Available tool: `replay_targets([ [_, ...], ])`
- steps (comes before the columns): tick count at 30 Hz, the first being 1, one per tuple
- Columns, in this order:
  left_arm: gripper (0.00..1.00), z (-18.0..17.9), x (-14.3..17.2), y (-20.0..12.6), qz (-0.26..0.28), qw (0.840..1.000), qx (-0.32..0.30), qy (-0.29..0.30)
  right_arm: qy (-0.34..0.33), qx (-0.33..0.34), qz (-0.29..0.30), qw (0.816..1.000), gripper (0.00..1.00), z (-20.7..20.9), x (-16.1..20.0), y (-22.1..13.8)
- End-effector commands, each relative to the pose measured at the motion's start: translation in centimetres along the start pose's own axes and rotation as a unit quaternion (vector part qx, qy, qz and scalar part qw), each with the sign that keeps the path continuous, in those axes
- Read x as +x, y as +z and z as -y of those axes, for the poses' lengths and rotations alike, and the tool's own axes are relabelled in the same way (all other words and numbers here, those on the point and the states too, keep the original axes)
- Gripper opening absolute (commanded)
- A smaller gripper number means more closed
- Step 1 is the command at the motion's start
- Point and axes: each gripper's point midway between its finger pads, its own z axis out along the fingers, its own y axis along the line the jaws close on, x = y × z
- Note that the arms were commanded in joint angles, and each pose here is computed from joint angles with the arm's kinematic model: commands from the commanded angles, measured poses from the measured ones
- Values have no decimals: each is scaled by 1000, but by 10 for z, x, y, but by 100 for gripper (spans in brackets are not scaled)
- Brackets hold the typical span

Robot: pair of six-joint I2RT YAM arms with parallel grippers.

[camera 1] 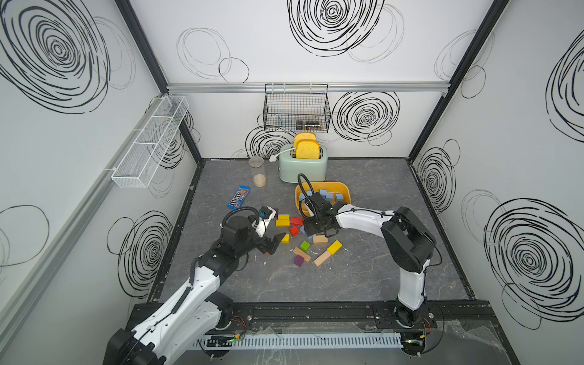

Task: Pick out the blue building blocks
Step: Pick up the building block from the center of the board.

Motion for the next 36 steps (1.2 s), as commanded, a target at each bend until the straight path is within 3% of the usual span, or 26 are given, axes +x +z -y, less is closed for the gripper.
replay_targets([
  [1,96,0,-8,0,19,1000,4,0,-4,7,-20,1000,70,-1,9,-4],
  [20,96,0,-9,1,20,1000,6,0,-11,55,-29,998,68,18,19,-12],
  [28,96,0,-9,1,21,1000,7,-2,-6,40,-31,999,66,13,19,-9],
  [36,96,0,-9,2,18,1000,8,-2,-5,22,-34,999,56,7,20,-7],
])
